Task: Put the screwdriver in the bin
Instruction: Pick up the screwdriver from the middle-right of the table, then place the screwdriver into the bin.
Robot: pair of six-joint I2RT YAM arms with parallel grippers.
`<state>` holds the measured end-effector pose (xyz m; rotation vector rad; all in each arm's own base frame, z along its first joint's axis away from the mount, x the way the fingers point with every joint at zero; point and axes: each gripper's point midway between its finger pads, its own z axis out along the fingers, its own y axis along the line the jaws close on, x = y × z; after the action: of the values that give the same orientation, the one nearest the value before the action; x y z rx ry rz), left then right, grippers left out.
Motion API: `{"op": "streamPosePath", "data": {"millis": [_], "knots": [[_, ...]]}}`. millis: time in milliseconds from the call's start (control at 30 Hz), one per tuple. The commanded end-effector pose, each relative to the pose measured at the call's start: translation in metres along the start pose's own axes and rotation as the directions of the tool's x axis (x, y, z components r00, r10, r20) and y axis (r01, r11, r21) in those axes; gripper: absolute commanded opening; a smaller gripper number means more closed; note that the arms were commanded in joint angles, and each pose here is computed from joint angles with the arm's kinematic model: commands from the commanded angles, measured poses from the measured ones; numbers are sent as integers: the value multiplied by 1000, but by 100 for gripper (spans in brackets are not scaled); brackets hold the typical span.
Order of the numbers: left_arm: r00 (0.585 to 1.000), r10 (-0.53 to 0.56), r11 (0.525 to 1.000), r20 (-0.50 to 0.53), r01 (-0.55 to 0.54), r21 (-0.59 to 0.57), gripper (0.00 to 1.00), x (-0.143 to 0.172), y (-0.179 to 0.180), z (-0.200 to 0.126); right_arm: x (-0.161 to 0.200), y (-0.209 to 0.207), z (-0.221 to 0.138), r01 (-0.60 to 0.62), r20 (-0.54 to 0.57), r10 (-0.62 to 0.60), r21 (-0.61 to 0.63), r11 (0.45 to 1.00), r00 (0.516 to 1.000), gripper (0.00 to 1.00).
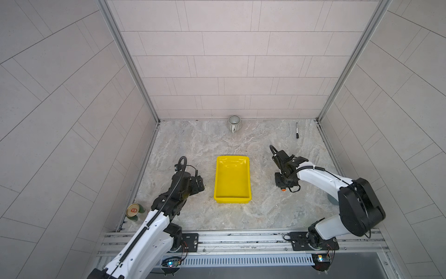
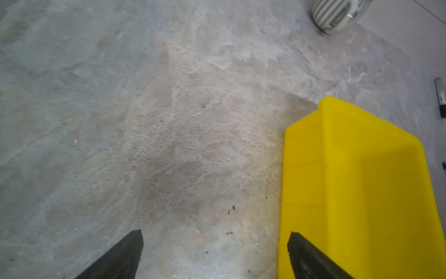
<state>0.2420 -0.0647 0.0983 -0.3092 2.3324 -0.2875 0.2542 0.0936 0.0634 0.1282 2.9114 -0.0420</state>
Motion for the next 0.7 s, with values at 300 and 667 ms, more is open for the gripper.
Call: {"op": "streamPosePath", "data": {"millis": [300, 667], "knots": [[999, 5, 973, -35, -13, -231, 100, -4, 28, 7, -24, 140, -107, -255, 156, 427, -606, 754, 891, 5], [998, -20, 975, 58, 33, -222, 100, -9, 35, -1, -22, 226, -97, -250, 103, 413, -658, 711, 905, 6]]}}
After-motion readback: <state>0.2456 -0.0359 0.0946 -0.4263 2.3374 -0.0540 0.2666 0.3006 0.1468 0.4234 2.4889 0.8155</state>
